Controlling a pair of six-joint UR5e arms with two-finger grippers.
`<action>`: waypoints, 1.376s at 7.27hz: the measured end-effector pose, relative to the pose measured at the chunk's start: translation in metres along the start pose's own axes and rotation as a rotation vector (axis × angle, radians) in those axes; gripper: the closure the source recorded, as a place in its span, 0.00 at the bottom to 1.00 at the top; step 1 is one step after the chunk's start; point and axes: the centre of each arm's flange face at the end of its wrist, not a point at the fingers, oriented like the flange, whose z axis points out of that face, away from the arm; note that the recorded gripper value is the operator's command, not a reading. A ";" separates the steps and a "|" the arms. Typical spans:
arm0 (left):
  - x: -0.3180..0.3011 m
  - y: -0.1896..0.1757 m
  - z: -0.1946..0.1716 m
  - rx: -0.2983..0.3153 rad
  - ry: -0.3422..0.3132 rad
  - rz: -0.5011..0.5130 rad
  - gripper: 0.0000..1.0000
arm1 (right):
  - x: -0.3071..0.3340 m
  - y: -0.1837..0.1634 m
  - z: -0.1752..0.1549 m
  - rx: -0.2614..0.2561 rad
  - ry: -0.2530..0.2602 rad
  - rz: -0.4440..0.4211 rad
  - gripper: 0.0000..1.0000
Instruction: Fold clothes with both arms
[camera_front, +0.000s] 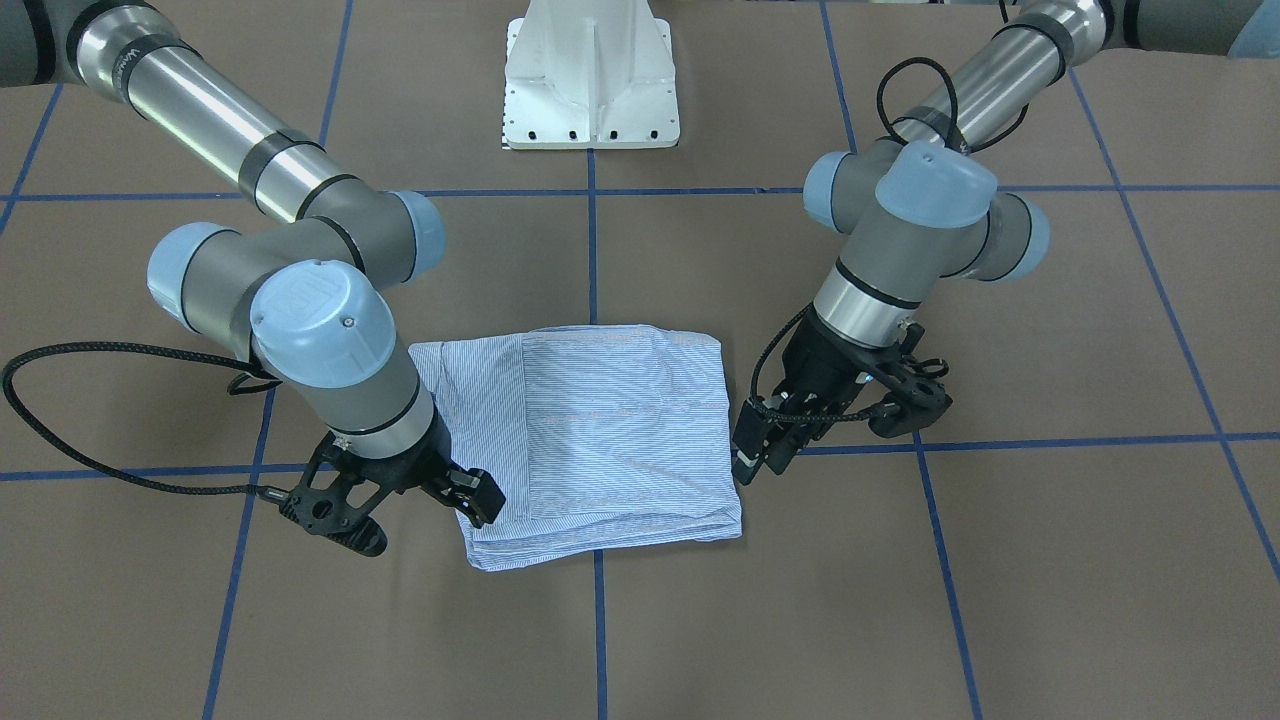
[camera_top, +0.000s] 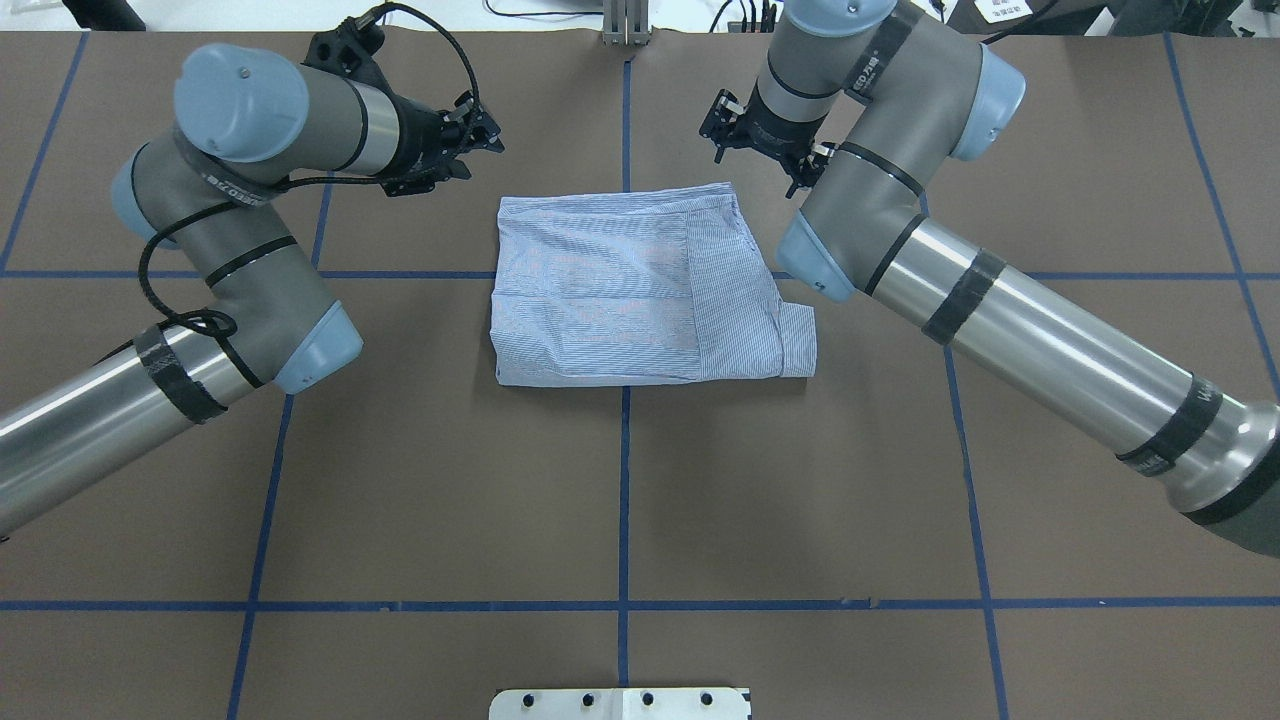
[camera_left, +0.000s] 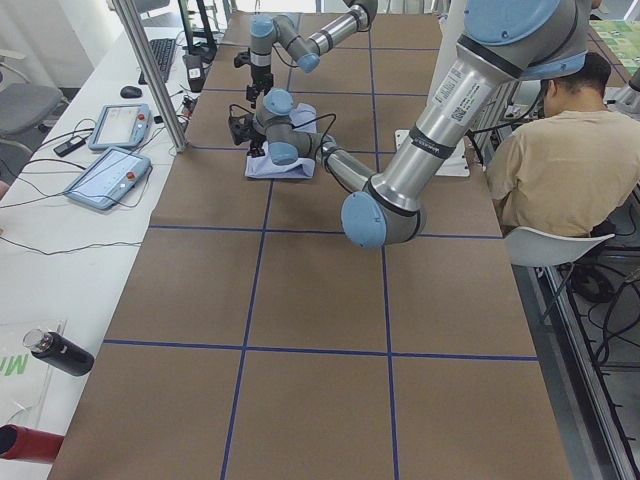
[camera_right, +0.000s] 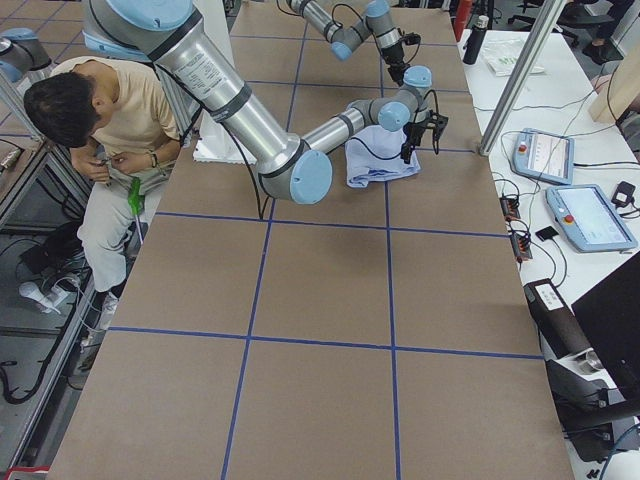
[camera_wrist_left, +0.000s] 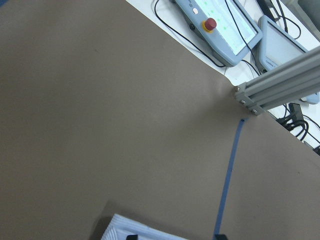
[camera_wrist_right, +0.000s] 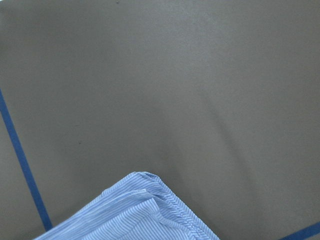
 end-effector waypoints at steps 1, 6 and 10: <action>-0.007 0.009 -0.019 -0.023 0.015 0.004 0.58 | 0.020 0.004 -0.008 0.000 -0.017 -0.006 0.00; -0.142 -0.012 -0.118 -0.024 -0.071 0.514 0.41 | 0.164 -0.058 -0.057 0.028 -0.014 -0.203 0.00; -0.274 -0.143 -0.226 -0.059 -0.250 0.988 0.38 | 0.357 -0.162 -0.076 -0.007 0.104 -0.545 0.00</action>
